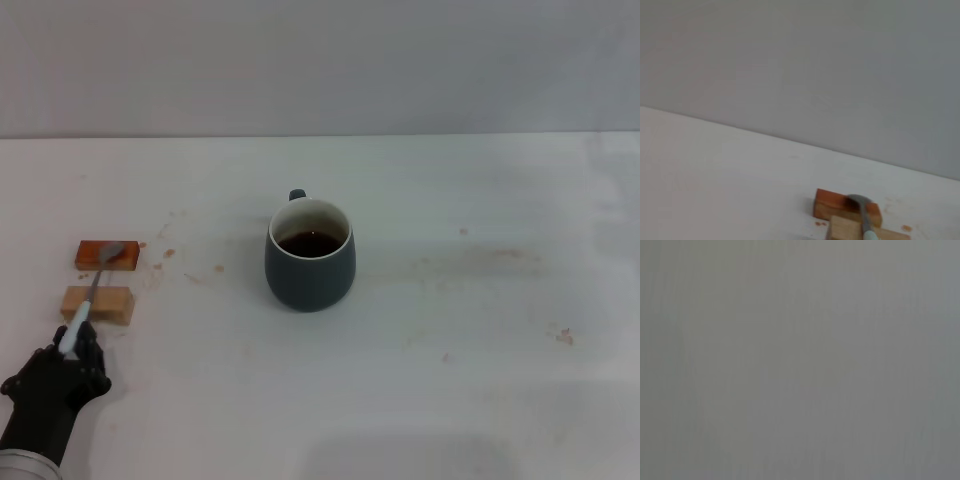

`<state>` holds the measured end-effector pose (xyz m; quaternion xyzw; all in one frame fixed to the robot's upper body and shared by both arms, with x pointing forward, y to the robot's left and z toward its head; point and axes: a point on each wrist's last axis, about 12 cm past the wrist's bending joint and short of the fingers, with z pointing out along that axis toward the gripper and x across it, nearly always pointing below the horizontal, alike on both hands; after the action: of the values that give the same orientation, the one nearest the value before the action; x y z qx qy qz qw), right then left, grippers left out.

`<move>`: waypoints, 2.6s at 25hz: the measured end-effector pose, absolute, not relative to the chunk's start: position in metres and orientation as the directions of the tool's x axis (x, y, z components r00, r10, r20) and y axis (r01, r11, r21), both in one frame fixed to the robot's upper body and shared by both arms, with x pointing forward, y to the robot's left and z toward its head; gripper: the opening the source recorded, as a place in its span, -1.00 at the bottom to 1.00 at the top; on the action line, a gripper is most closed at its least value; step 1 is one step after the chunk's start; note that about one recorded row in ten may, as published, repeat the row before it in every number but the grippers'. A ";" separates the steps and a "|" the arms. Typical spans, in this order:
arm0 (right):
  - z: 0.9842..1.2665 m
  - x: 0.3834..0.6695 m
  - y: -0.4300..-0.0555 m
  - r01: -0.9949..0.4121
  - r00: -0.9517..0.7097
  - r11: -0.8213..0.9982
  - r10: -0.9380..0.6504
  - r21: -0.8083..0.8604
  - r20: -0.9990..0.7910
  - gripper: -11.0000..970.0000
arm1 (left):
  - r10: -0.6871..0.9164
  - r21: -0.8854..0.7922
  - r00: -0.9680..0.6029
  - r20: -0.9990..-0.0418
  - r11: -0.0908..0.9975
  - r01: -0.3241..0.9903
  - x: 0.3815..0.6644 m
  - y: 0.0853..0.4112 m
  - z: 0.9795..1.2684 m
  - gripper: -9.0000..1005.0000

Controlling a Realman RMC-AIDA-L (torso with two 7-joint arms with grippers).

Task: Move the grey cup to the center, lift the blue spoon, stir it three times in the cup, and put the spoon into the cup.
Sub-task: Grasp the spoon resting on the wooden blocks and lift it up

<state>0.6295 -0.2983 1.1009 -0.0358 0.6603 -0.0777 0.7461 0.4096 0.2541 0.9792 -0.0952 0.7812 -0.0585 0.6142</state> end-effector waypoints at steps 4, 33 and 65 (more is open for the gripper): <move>1.101 0.629 -0.299 0.069 0.115 0.986 -0.160 -0.153 -0.980 0.13 | -0.220 -0.206 -0.226 -0.949 0.975 -0.084 0.410 0.255 0.979 -0.61; 1.101 0.630 -0.296 0.067 0.116 0.986 -0.157 -0.149 -0.981 0.13 | -0.192 -0.186 -0.244 -0.951 0.981 -0.046 0.409 0.252 0.977 -0.89; 1.098 0.631 -0.285 0.061 0.099 0.982 -0.183 -0.178 -0.978 0.13 | -0.226 -0.322 -0.329 -0.917 0.906 0.273 0.401 0.360 1.002 -0.88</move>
<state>0.6305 -0.2853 1.0981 -0.0460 0.6660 -0.0825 0.7399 0.4012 0.3603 1.0020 0.0149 0.7861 -0.2158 0.5790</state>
